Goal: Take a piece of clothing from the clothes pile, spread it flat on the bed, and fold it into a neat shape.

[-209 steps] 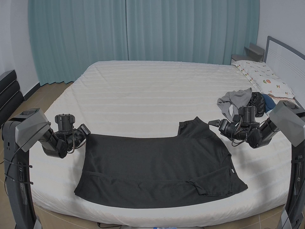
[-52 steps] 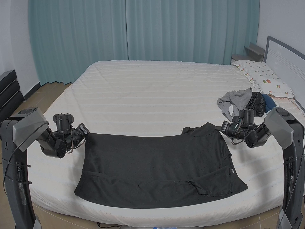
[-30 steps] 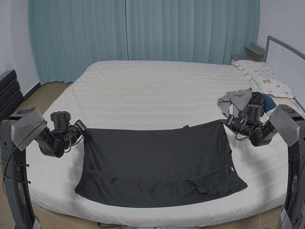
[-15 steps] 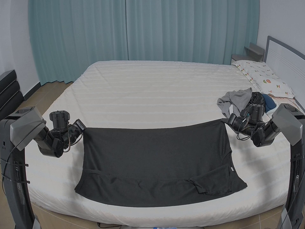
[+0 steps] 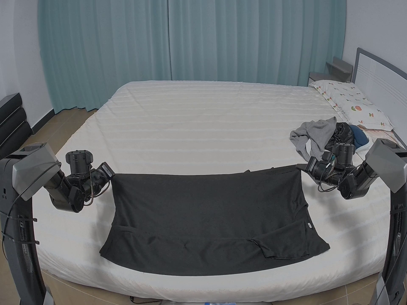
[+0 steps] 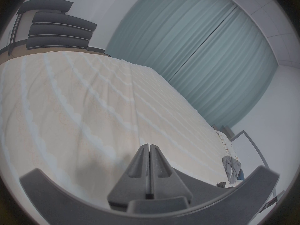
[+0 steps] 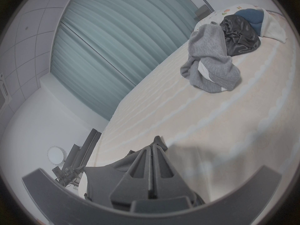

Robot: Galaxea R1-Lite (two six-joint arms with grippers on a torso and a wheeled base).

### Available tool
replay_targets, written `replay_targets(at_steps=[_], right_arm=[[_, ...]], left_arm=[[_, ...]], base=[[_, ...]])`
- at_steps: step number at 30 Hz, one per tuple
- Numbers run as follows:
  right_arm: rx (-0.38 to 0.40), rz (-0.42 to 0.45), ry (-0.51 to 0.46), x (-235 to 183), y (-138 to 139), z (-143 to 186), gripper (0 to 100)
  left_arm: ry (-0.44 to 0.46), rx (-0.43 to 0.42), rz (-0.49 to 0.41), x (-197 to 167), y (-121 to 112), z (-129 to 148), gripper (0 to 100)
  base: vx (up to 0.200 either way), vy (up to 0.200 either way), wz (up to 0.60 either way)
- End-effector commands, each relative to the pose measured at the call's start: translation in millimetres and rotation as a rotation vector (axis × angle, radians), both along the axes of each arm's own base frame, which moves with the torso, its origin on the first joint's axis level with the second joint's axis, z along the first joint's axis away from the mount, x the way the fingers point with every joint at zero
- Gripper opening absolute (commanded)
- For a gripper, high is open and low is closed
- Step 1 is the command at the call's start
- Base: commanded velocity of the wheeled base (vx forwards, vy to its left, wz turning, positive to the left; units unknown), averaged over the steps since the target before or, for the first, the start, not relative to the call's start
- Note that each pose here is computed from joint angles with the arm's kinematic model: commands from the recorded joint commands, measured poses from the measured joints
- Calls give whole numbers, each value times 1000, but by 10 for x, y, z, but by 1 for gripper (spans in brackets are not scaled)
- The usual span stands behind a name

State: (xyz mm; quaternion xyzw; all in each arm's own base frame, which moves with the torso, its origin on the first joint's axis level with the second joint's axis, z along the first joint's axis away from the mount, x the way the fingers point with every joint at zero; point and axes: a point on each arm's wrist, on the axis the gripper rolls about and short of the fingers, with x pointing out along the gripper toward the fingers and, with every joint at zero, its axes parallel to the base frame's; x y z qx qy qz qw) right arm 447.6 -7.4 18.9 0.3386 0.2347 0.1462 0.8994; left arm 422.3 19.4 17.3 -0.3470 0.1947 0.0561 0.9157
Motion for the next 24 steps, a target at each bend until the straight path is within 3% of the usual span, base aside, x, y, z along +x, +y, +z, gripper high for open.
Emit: replay_targets(at_steps=[1,24], right_arm=[[14,26,11,-151,-35,114,0],[16,76,141,-800,-112,-121,0]], left_arm=[[13,16,-13,-120,-11,59,0],[108,99,-70,-517,-43,-60,0]], base=[[0,0,0],[0,0,0]])
